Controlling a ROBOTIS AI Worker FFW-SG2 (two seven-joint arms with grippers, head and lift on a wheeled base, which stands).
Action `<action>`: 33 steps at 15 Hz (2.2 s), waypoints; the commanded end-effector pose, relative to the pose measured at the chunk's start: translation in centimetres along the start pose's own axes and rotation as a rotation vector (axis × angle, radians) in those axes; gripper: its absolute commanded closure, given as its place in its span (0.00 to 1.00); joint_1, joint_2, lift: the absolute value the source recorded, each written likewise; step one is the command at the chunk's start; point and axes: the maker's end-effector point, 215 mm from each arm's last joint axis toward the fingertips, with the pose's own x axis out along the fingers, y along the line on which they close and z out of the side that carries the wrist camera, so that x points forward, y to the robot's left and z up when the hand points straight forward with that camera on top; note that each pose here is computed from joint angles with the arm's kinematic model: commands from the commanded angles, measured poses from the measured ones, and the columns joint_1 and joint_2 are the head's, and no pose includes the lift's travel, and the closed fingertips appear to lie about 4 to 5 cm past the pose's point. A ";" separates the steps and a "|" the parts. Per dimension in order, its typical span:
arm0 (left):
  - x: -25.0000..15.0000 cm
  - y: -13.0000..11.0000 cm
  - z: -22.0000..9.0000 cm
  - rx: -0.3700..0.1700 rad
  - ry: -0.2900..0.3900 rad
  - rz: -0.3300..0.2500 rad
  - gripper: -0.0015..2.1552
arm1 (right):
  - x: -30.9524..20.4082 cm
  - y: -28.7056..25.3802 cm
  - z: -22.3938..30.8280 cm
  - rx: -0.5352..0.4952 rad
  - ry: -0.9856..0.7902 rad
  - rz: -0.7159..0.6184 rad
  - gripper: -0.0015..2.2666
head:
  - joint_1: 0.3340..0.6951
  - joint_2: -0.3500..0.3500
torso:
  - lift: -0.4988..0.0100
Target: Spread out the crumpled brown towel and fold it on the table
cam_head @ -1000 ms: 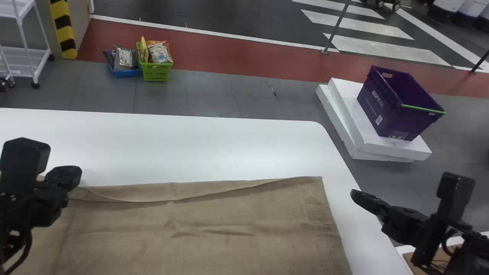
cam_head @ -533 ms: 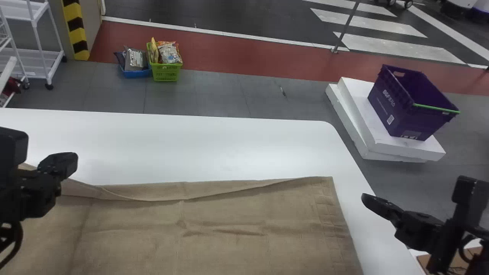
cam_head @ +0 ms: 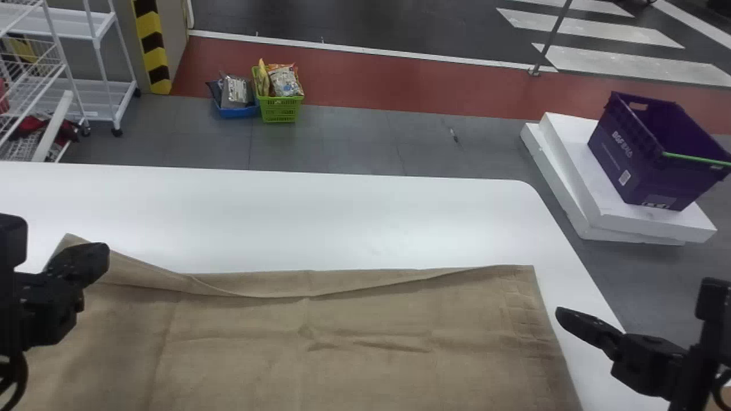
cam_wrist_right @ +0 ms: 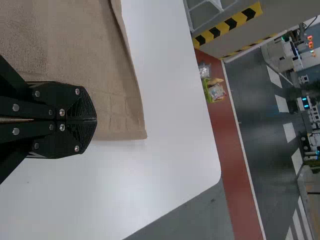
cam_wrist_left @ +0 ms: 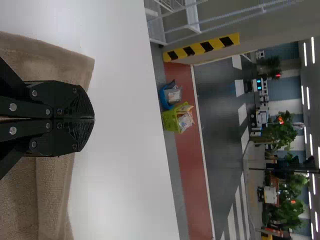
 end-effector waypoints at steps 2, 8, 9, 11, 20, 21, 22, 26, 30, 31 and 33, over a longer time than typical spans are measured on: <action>0.6 0.9 -0.9 0.017 0.015 0.021 0.87 | 0.6 0.4 -0.8 0.001 0.020 0.004 0.79 | 1.00 0.23 | 0.73; 2.9 1.1 -1.6 0.062 0.041 0.048 0.87 | 1.9 1.3 -2.1 -0.018 0.064 0.009 0.79 | 1.00 0.27 | 0.73; 3.2 1.0 -1.7 0.067 0.043 0.052 0.87 | 1.9 1.2 -2.2 -0.017 0.067 0.007 0.79 | 1.00 0.28 | 0.73; 3.7 1.2 -1.5 0.067 0.045 0.059 0.87 | 1.9 1.1 -2.2 -0.015 0.072 0.003 0.79 | 1.00 0.28 | 0.73; 5.6 2.1 -0.5 0.065 0.030 0.072 0.87 | 2.2 0.4 -2.2 0.002 0.084 -0.017 0.79 | 1.00 0.29 | 0.73; 4.4 1.7 -0.4 0.033 0.033 0.057 0.81 | 2.2 0.3 -2.2 0.003 0.084 -0.018 0.79 | 1.00 0.29 | 0.73; 3.4 1.4 0.0 0.002 0.029 0.034 0.56 | 2.3 0.3 -1.8 0.001 0.077 -0.017 0.79 | 1.00 0.28 | 0.73; 0.4 4.5 2.9 -0.112 -0.030 -0.058 0.03 | 2.8 0.6 -0.5 -0.010 0.059 -0.016 0.79 | 1.00 0.26 | 0.73; 3.3 9.1 3.8 0.024 -0.054 -0.022 0.04 | 3.3 1.3 -0.6 -0.009 0.065 0.002 0.79 | 1.00 0.34 | 0.73; 3.8 9.4 3.2 0.016 -0.040 -0.045 0.04 | 3.4 1.2 -0.7 -0.009 0.066 -0.001 0.79 | 1.00 0.38 | 0.73; 4.0 8.7 2.7 0.004 -0.027 -0.117 0.04 | 3.2 0.9 -0.7 -0.010 0.065 -0.004 0.79 | 1.00 0.39 | 0.73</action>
